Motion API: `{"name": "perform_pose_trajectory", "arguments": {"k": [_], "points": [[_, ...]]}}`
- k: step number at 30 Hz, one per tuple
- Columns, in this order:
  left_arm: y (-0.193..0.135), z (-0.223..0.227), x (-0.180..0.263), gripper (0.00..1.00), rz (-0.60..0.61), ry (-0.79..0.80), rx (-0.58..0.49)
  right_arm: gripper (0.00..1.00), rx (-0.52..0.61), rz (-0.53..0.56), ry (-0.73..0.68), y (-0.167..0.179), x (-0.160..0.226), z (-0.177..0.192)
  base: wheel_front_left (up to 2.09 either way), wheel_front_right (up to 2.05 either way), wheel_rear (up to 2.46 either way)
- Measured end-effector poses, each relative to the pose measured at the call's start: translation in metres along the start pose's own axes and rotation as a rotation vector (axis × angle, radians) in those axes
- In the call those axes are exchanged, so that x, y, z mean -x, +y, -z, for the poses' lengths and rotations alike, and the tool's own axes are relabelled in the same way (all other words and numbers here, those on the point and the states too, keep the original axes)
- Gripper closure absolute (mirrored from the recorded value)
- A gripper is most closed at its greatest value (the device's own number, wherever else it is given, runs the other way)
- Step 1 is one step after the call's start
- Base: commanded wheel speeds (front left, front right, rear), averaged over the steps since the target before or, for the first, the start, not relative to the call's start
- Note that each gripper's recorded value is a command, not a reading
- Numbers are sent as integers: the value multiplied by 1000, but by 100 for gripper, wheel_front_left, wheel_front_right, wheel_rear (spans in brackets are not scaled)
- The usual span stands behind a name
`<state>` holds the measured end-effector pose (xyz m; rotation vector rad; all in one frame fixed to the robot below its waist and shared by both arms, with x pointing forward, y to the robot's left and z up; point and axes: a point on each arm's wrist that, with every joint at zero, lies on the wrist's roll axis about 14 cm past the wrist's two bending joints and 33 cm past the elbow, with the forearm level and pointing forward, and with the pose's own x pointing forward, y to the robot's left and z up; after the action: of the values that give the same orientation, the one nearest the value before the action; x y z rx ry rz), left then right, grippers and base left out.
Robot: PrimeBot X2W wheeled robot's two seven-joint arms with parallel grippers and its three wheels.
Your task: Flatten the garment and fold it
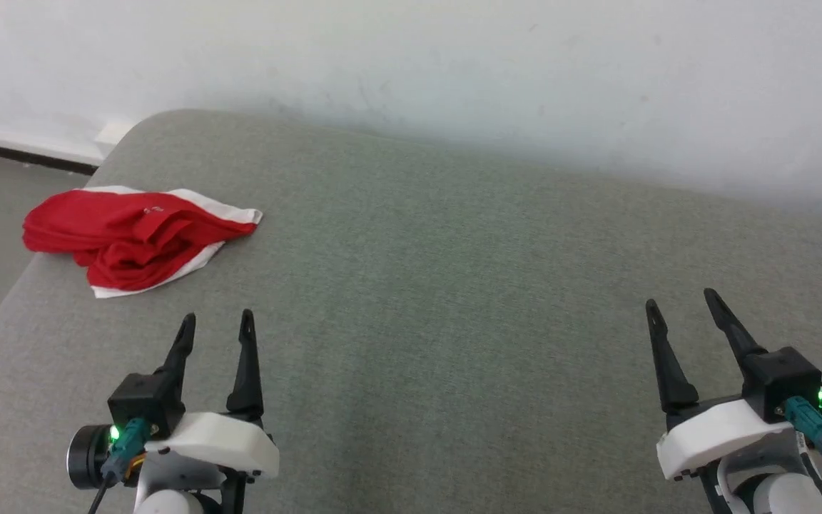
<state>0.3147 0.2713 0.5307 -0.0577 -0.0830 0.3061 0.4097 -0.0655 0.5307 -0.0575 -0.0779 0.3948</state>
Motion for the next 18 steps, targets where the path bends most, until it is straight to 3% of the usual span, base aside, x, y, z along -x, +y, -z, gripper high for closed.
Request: {"name": "perform_pose_trajectory", "arguments": {"k": [18], "points": [[54,-5,25,0,-195,-28,14,0,-13,-157,-7,51,-28,6,-6,-6,-6]]}}
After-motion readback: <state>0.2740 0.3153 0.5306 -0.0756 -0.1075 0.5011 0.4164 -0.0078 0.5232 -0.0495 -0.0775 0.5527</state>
